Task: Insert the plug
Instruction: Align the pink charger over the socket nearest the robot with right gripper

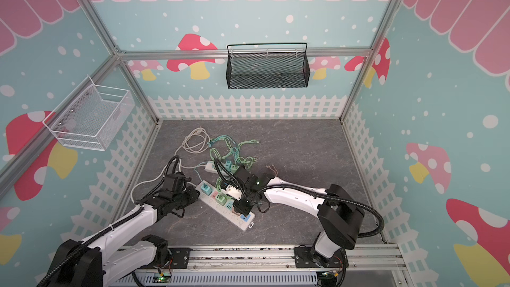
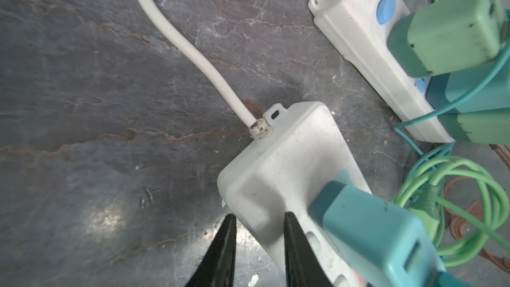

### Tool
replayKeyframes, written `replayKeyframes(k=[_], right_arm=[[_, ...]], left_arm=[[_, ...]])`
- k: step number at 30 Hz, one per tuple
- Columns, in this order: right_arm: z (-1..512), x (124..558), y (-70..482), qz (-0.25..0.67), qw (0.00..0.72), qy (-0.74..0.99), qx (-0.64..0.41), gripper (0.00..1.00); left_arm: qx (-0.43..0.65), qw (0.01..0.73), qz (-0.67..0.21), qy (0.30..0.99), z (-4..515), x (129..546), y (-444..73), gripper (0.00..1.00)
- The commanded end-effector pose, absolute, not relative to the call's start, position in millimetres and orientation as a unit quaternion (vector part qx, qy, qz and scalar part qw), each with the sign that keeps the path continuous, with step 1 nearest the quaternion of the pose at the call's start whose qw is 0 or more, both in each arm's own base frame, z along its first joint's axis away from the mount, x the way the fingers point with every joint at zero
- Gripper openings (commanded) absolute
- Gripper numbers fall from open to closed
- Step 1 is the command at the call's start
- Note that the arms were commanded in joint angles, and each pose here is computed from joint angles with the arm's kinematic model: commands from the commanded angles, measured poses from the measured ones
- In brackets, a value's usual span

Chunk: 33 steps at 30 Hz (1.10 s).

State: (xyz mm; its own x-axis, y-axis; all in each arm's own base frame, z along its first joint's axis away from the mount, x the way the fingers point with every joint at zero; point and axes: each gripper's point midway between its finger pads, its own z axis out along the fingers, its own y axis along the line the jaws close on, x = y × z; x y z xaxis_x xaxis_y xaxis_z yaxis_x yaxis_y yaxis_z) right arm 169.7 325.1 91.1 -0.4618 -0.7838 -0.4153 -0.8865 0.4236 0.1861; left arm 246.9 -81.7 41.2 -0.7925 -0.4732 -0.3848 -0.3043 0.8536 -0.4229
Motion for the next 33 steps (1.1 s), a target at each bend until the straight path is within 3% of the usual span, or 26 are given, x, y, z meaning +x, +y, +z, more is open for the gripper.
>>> replayKeyframes(k=[1,33], right_arm=[[76,179,317,0.149,0.130,0.847,-0.494,0.00],[54,175,304,0.079,0.121,0.848,-0.510,0.00]], left_arm=[[-0.206,0.232,-0.163,0.937,31,239,-79,0.28],[-0.208,0.228,-0.165,0.937,29,237,-79,0.27]])
